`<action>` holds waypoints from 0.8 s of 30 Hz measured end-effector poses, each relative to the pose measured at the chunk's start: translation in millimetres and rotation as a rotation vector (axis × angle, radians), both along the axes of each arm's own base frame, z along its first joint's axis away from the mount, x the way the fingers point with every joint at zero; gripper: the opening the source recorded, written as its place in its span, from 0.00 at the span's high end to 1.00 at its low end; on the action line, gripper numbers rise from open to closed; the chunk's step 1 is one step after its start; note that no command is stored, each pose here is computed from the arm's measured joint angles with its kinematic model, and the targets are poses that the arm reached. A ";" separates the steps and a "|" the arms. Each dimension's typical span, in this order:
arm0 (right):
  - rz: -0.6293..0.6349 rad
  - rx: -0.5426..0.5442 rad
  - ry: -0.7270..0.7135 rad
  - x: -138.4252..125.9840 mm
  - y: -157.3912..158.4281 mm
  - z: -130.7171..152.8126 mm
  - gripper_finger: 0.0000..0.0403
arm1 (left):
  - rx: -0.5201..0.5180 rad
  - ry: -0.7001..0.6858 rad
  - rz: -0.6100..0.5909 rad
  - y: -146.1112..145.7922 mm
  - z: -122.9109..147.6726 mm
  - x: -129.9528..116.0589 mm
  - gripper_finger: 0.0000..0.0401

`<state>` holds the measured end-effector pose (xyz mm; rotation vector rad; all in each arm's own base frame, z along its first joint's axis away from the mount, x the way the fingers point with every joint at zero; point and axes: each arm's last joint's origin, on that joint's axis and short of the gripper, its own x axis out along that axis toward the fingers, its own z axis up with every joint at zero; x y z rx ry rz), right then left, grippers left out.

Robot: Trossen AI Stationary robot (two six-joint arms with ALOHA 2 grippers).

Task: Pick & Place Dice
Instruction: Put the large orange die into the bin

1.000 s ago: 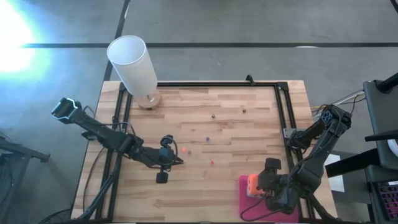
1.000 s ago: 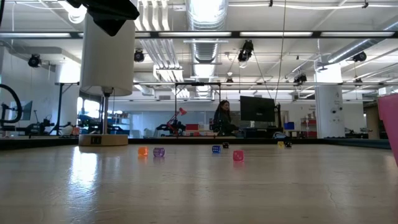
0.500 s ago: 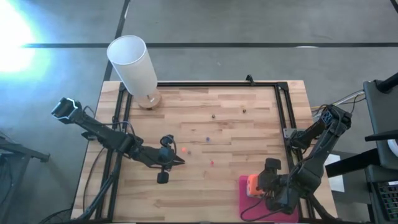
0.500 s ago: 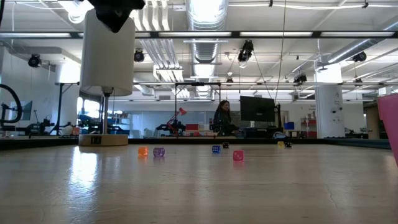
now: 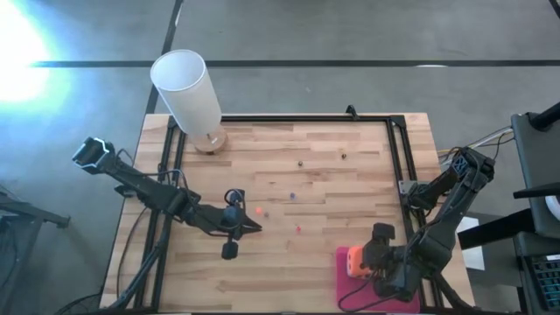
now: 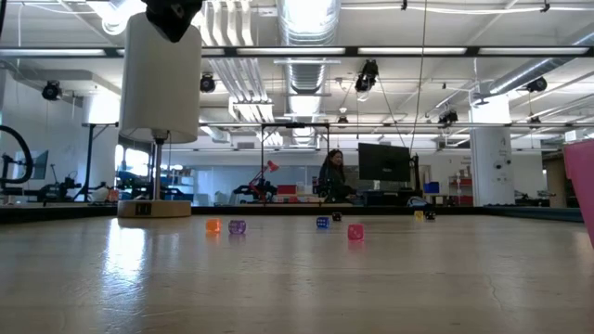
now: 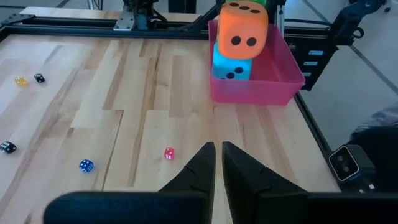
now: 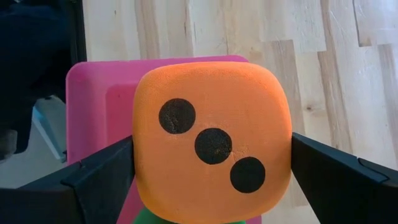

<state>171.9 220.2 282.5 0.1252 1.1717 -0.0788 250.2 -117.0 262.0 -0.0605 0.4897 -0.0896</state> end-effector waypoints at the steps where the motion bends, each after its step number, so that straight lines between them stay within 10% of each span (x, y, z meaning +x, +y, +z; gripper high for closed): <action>1: -0.003 0.003 -0.002 0.1 0.2 0.1 0.03 | 0.000 0.000 0.000 0.0 0.0 0.0 0.91; 24: 0.067 0.018 -0.034 3.1 4.3 1.5 0.14 | 0.000 0.001 -0.001 -0.1 -0.5 -0.2 0.91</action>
